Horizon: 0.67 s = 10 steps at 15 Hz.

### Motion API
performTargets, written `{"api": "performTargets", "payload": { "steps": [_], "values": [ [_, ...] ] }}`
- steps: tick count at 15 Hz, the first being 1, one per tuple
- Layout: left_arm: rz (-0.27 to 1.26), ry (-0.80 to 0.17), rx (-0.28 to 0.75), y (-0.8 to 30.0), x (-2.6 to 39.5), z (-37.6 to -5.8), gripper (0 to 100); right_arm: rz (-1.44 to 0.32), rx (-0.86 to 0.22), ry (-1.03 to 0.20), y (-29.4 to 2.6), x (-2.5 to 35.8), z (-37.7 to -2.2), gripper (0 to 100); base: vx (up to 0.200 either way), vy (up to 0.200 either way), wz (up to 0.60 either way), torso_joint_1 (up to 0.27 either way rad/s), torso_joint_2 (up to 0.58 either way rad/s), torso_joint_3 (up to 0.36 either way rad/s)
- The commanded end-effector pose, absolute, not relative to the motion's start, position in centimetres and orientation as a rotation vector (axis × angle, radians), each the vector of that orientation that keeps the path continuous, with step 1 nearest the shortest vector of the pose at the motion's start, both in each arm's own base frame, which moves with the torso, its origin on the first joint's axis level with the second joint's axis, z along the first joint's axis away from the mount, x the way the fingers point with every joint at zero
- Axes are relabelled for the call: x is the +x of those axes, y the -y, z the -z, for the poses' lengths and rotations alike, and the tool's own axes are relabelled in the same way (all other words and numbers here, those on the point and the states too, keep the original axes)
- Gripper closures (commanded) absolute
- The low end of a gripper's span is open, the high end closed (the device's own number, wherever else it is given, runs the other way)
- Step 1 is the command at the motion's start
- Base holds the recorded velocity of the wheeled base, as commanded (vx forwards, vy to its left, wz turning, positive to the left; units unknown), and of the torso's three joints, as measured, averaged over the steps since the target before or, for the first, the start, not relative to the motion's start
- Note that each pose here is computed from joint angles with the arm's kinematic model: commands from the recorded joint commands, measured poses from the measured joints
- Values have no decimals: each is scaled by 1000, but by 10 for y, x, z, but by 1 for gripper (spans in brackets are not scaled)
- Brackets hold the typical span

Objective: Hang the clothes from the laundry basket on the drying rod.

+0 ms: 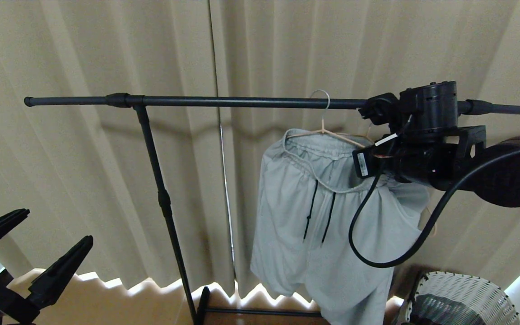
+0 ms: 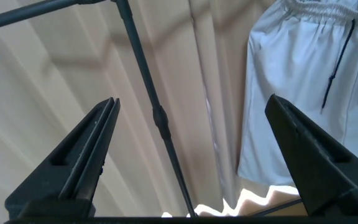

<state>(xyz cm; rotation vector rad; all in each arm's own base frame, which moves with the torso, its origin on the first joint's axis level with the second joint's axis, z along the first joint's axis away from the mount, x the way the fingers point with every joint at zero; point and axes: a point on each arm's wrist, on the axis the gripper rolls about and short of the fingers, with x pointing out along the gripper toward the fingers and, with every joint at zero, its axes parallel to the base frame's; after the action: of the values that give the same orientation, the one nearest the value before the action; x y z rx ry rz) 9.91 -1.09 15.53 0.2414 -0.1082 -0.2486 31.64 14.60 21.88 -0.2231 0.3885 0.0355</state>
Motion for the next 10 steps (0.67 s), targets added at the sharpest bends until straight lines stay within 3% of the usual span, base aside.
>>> {"api": "performTargets", "payload": {
  "steps": [1, 7, 8, 10],
  "values": [
    [249, 103, 241, 11, 99, -154, 0, -38, -234, -410, -150, 321, -209, 100, 0, 0, 0, 0, 0, 0],
    [250, 100, 241, 11, 99, -153, 0, -49, -247, -431, -152, 318, -205, 100, 0, 0, 0, 0, 0, 0],
    [250, 100, 241, 11, 99, -153, 0, -55, -250, -433, -154, 316, -204, 0, 0, 0, 0, 0, 0, 0],
    [250, 100, 241, 11, 99, -153, 0, -63, -255, -458, -152, 310, -195, 0, 0, 0, 0, 0, 0, 0]
  ]
}}
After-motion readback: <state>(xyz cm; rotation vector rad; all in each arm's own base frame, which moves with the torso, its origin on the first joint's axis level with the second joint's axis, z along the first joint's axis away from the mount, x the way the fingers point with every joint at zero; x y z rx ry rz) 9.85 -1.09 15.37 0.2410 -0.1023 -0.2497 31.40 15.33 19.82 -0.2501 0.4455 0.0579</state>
